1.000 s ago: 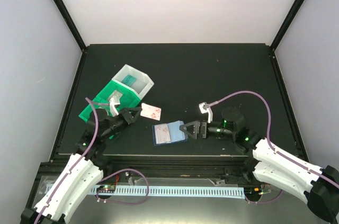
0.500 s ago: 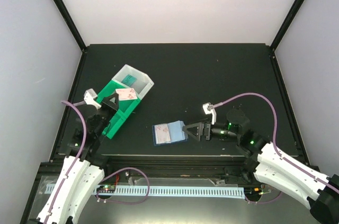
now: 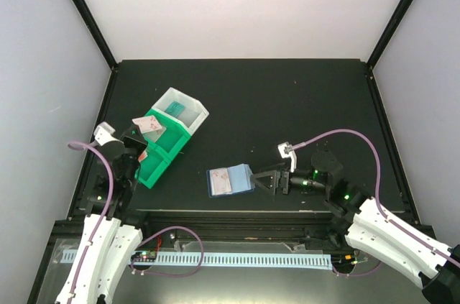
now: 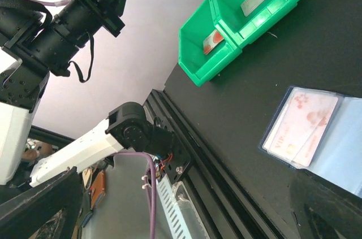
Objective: Take the credit cards out of the card holder
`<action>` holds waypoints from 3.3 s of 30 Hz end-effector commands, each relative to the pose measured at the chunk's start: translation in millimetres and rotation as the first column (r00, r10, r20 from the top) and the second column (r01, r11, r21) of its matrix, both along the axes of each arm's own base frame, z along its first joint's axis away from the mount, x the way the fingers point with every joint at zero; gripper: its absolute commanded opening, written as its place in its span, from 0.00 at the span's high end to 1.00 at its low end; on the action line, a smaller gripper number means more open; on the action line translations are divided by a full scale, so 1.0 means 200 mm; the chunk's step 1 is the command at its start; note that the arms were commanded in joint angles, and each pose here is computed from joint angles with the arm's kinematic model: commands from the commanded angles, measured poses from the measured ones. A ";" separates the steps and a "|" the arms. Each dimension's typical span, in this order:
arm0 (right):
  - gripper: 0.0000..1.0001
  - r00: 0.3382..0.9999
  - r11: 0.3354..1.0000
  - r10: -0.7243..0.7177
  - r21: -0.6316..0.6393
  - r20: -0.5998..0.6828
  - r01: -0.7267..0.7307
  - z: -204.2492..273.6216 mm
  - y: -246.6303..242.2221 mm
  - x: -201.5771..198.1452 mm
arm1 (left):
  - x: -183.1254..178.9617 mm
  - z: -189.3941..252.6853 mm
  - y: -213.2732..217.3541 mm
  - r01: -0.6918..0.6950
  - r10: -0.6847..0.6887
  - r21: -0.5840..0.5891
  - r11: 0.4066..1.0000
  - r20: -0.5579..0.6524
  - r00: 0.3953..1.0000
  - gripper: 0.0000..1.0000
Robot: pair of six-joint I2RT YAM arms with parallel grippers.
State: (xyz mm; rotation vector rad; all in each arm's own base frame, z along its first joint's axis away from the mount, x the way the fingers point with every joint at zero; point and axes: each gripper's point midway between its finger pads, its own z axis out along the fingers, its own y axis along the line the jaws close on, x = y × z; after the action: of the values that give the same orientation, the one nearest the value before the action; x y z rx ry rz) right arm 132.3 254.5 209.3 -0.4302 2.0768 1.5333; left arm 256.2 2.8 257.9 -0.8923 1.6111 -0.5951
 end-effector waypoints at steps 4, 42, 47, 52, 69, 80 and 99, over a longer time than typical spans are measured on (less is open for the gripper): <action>0.00 1.000 1.000 -0.001 0.007 -0.019 0.001 -0.04 -0.02 -0.02 | 0.08 -0.06 0.09 -0.108 0.109 0.037 0.993 -0.018 0.994 0.98; 0.00 0.999 0.992 -0.045 -0.114 0.024 0.047 -0.06 0.05 0.14 | 0.62 -0.50 0.23 -0.301 0.338 0.194 0.934 -0.201 0.919 0.98; 0.00 0.998 0.989 -0.053 -0.134 0.035 0.057 -0.06 0.05 0.15 | 0.64 -0.57 0.22 -0.295 0.339 0.204 0.933 -0.234 0.911 0.98; 0.00 0.997 0.986 -0.064 -0.150 0.052 0.071 -0.05 0.04 0.17 | 0.68 -0.61 0.22 -0.288 0.338 0.215 0.933 -0.256 0.906 0.98; 0.00 0.996 0.979 -0.078 -0.183 0.047 0.086 -0.10 0.01 0.18 | 0.71 -0.75 0.22 -0.277 0.352 0.247 0.928 -0.345 0.870 0.99; 0.00 0.993 0.975 -0.095 -0.194 0.075 0.109 -0.08 -0.05 0.16 | 0.65 -0.69 0.24 -0.296 0.373 0.254 0.921 -0.358 0.856 0.77; 0.00 0.978 0.954 -0.190 -0.218 0.085 0.204 -0.06 -0.16 0.16 | 0.51 -0.39 0.08 0.007 0.116 0.295 0.955 -0.398 0.910 0.03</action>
State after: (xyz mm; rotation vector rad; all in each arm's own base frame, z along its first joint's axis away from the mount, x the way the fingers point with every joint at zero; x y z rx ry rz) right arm 154.9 231.6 195.8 -0.3991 2.1693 1.2317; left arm 367.7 33.9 166.3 -1.0165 1.8572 -0.0834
